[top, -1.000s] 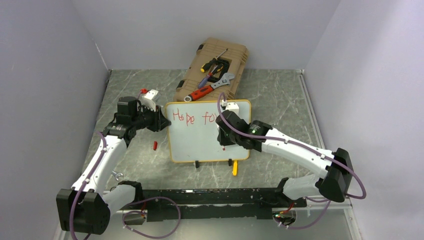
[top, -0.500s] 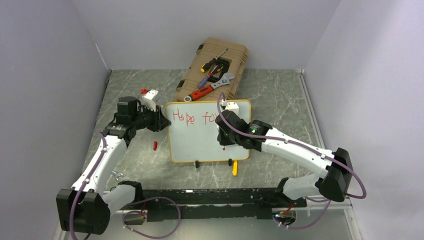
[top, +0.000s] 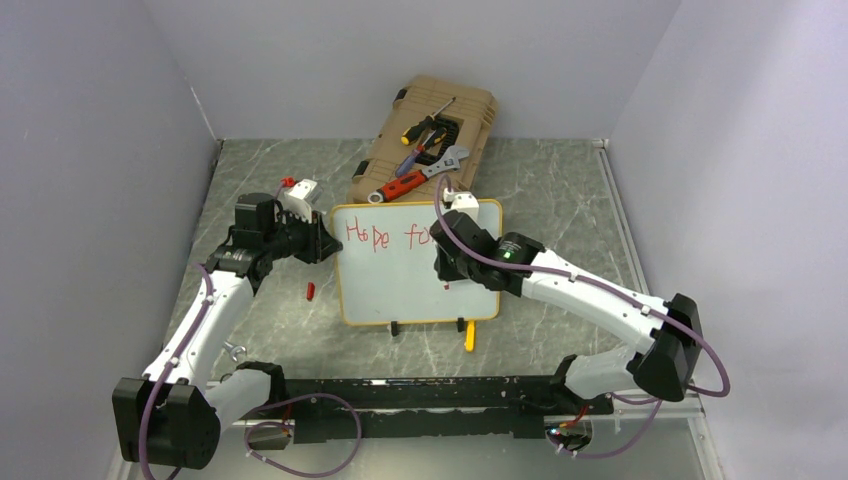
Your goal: Write a sentence on the whiteboard
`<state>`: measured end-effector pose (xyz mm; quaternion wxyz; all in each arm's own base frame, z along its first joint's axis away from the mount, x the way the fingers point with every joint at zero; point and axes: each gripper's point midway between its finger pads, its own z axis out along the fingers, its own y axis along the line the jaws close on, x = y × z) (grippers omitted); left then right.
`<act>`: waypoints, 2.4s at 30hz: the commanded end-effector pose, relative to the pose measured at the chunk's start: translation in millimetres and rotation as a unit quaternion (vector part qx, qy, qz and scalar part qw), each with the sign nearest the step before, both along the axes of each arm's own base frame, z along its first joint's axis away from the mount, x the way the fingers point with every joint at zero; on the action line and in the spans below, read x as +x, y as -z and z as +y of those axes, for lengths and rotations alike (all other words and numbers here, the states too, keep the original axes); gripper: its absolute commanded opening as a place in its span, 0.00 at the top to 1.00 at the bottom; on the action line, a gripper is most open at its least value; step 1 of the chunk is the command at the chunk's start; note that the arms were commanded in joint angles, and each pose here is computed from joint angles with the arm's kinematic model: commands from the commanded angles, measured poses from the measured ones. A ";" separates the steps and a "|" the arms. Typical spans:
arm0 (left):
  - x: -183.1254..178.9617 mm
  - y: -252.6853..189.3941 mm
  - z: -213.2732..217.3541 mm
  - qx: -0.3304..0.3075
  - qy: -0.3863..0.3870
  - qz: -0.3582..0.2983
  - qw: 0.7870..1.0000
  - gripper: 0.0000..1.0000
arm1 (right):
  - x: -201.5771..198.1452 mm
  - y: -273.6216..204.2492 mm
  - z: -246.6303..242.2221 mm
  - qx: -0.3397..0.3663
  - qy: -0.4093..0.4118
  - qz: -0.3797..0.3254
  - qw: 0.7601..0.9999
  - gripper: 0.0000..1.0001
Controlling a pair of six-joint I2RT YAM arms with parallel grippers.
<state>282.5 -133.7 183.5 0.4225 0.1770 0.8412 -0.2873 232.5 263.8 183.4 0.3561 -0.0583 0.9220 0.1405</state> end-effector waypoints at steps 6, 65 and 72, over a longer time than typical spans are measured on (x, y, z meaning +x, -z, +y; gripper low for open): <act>-4.9 -12.5 -10.1 -0.006 0.029 -0.018 0.999 1.00 | 2.0 1.0 -18.7 -0.001 0.035 0.000 0.999 1.00; -4.5 -12.2 -9.6 -0.005 0.028 -0.018 0.999 1.00 | 13.7 -32.5 -46.0 0.008 0.011 -0.049 0.999 1.00; -4.4 -12.0 -9.9 -0.005 0.028 -0.018 0.999 1.00 | 12.7 -21.7 -47.2 -0.003 0.021 -0.030 0.999 1.00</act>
